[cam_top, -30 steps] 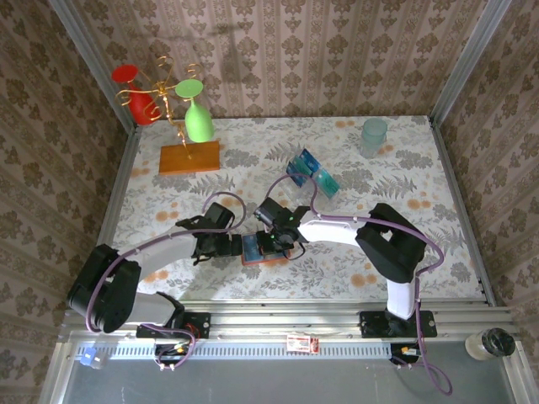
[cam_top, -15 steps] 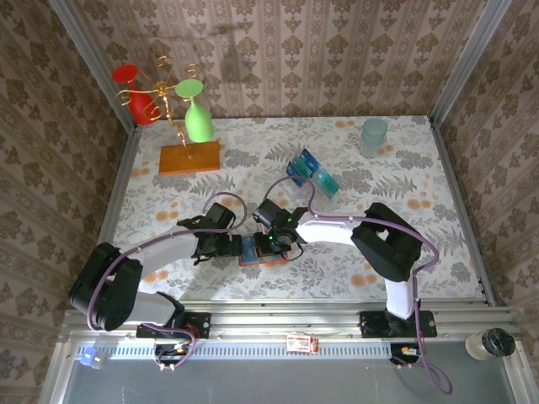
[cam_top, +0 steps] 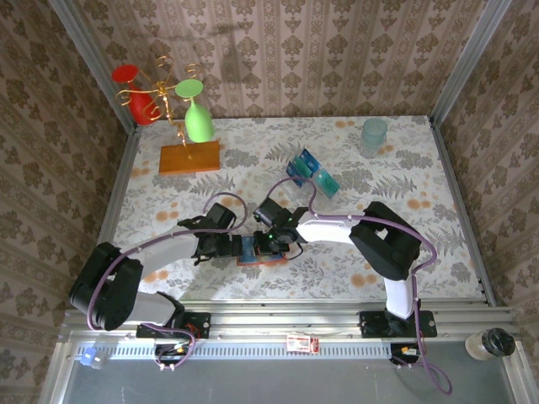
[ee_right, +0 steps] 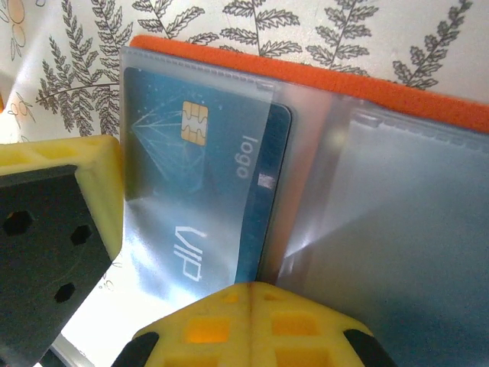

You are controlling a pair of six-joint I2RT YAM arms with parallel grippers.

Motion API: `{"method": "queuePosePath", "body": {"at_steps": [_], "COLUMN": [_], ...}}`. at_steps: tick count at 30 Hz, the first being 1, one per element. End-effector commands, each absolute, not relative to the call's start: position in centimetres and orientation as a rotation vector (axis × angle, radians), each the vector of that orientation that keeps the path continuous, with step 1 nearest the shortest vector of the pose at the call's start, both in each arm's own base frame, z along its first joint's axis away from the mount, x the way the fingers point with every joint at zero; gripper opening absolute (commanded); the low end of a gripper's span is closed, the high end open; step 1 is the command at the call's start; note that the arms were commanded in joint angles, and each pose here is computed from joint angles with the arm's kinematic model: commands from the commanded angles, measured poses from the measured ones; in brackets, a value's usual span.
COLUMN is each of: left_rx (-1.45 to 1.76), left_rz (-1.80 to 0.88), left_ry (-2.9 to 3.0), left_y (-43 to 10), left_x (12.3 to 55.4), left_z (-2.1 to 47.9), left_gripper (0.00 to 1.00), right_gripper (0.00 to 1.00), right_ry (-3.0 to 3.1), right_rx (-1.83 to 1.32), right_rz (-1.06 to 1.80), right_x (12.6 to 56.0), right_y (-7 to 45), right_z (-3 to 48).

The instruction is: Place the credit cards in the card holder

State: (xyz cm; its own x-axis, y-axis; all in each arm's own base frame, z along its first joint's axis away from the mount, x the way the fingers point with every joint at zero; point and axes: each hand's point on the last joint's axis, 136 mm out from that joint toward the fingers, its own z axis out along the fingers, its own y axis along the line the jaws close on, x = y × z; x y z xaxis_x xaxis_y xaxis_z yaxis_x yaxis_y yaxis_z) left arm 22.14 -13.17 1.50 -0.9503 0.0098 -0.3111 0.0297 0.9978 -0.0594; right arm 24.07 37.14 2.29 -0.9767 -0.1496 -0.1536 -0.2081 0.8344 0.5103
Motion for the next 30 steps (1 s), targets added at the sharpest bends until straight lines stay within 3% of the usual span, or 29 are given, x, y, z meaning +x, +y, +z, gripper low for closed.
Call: {"method": "queuePosePath", "body": {"at_steps": [1,6,13,24,30], "left_rx": [0.066,0.058,0.041,0.011,0.016], "left_rz": [-0.169,-0.174,-0.180,-0.239,-0.331], "left_ry": [2.817,2.799,2.773,2.710,2.647], "left_y": [-14.5,-14.4,-13.7,-13.3,-14.5], "left_x": [22.4,22.9,23.5,24.6,25.6], "left_z": [1.4,2.3,3.7,6.1,8.3], "left_gripper": [1.00,1.00,1.00,1.00,1.00], "right_gripper": [0.00,0.00,0.09,0.45,0.48], "right_ry": [2.861,2.799,2.743,2.747,2.790], "right_rx": [-0.281,-0.270,-0.252,-0.274,-0.300], "right_rz": [0.881,0.884,0.806,0.412,0.365], "right_x": [24.5,25.8,27.0,27.8,27.5], "right_y": [37.2,36.3,34.2,27.4,27.0], "right_z": [4.1,7.1,9.6,8.5,6.6]}}
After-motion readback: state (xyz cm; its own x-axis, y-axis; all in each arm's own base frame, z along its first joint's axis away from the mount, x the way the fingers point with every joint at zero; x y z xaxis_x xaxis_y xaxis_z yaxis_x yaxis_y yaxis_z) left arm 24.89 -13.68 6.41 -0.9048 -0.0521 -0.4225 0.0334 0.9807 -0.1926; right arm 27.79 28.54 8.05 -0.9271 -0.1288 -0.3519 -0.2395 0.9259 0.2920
